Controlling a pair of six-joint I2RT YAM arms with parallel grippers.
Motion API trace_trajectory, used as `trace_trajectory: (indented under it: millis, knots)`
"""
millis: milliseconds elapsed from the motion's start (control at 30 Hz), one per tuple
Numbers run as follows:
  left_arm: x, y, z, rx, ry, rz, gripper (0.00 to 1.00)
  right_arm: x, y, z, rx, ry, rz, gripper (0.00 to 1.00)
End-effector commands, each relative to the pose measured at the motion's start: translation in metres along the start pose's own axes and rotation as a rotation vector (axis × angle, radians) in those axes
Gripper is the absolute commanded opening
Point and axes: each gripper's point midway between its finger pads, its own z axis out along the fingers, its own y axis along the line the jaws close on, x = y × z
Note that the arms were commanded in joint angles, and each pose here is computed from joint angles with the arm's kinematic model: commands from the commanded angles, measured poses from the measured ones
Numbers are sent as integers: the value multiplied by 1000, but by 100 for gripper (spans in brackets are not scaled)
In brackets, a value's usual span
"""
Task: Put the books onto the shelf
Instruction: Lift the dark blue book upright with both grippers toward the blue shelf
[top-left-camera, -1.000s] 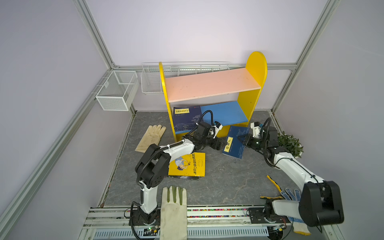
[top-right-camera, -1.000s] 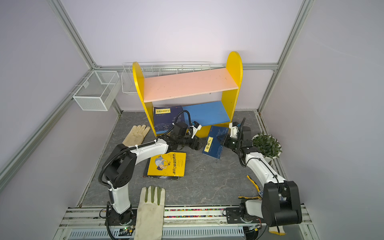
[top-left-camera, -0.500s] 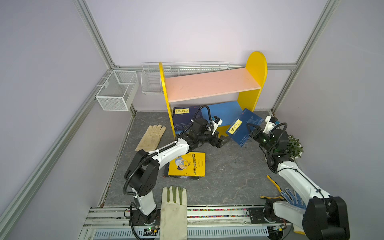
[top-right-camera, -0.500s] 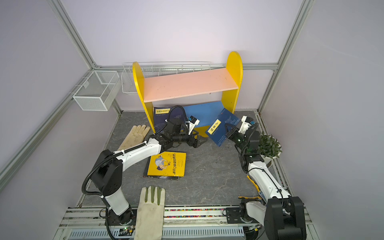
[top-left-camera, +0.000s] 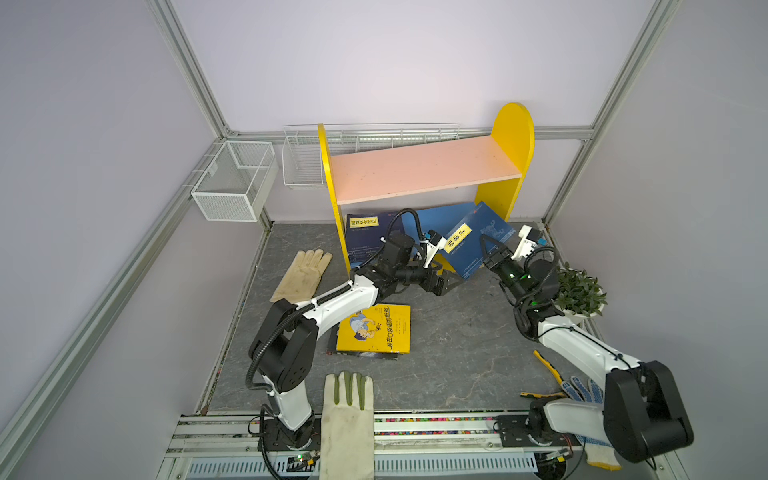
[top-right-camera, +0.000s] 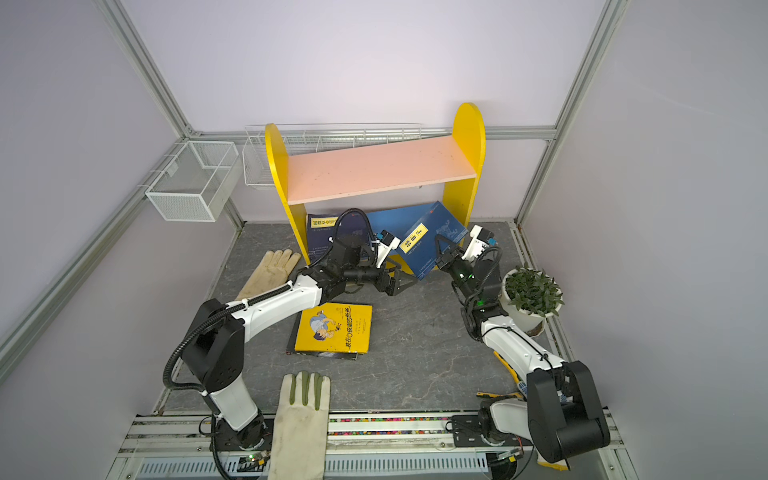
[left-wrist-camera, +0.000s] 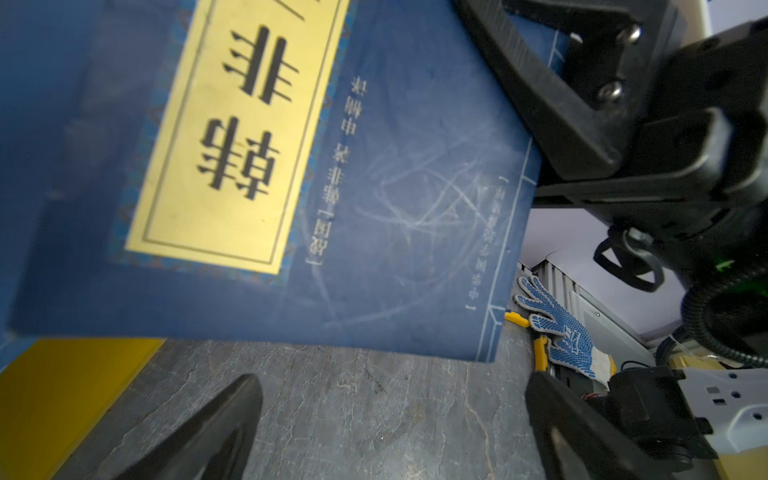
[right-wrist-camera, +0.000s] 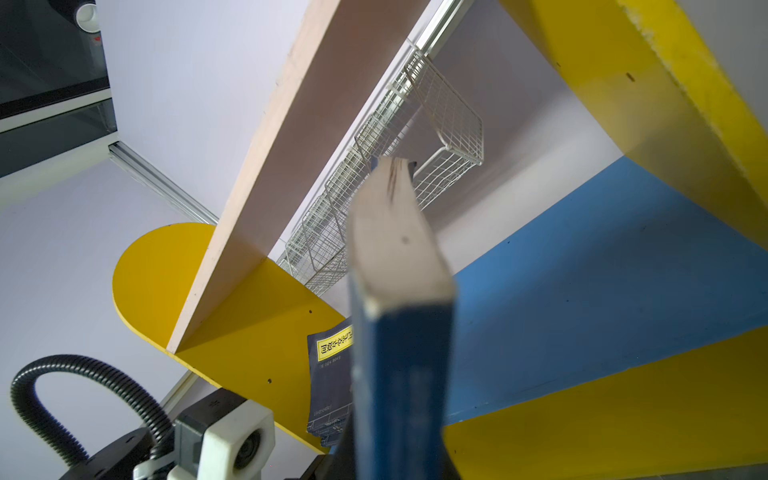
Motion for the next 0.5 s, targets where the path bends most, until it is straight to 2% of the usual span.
trace_trajectory:
  millis: [0, 267, 467]
  knots:
    - [-28, -8, -2, 75, -68, -5, 99, -23, 33, -2, -121, -95, 4, 6]
    - [-47, -20, 5, 200, -110, -32, 99, -27, 50, -9, -180, -122, 18, 6]
    - [-62, -26, 4, 239, -159, -41, 99, -15, 51, -7, -197, -117, 43, 6]
